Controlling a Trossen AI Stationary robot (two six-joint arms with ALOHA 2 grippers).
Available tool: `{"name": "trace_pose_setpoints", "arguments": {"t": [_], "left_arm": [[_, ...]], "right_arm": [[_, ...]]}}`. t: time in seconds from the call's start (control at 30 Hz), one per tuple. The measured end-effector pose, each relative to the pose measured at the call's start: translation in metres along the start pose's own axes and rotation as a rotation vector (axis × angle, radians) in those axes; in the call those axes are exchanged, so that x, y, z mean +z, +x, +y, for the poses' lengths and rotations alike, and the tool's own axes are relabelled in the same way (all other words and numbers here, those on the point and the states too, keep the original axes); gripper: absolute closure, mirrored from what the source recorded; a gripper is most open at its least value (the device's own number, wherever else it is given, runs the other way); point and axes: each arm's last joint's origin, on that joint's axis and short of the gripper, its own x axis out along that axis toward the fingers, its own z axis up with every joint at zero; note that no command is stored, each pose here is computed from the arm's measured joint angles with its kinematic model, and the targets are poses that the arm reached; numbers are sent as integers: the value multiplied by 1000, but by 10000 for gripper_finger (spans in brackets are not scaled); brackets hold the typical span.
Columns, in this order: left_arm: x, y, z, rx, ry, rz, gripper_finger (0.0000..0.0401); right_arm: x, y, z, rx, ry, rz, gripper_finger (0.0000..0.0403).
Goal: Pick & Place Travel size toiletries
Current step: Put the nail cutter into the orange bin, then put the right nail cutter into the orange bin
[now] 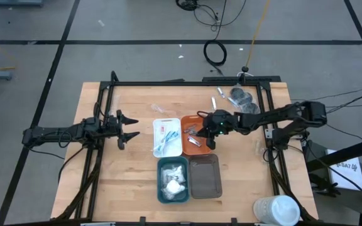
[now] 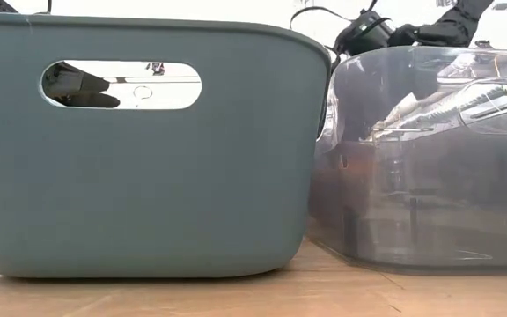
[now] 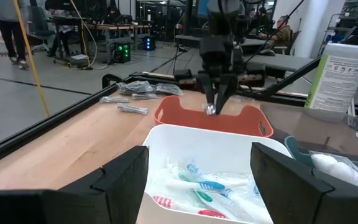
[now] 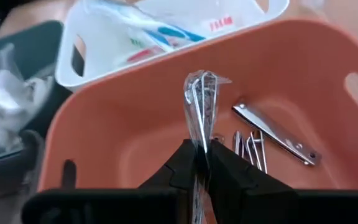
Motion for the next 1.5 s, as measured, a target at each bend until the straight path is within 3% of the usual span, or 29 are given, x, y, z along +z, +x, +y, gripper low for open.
{"name": "trace_pose_setpoints", "arguments": {"t": [0.33,0.73,1.0,1.1,1.33,1.5], "left_arm": [[0,0,0,6,0,-1,127],[0,0,0,7,0,0,127],[0,0,0,7,0,0,127],[0,0,0,7,0,-1,127],[0,0,0,7,0,0,127],[0,0,0,7,0,0,128]], "right_arm": [[1,3,-1,0,-24,-11,346],[5,0,-1,-3,-58,-38,247],[24,-35,-10,-57,-60,-129,220],[30,-54,-18,-190,-50,-152,224],[22,-84,-46,-711,38,-88,224],[8,-85,-75,-813,148,40,204]]}}
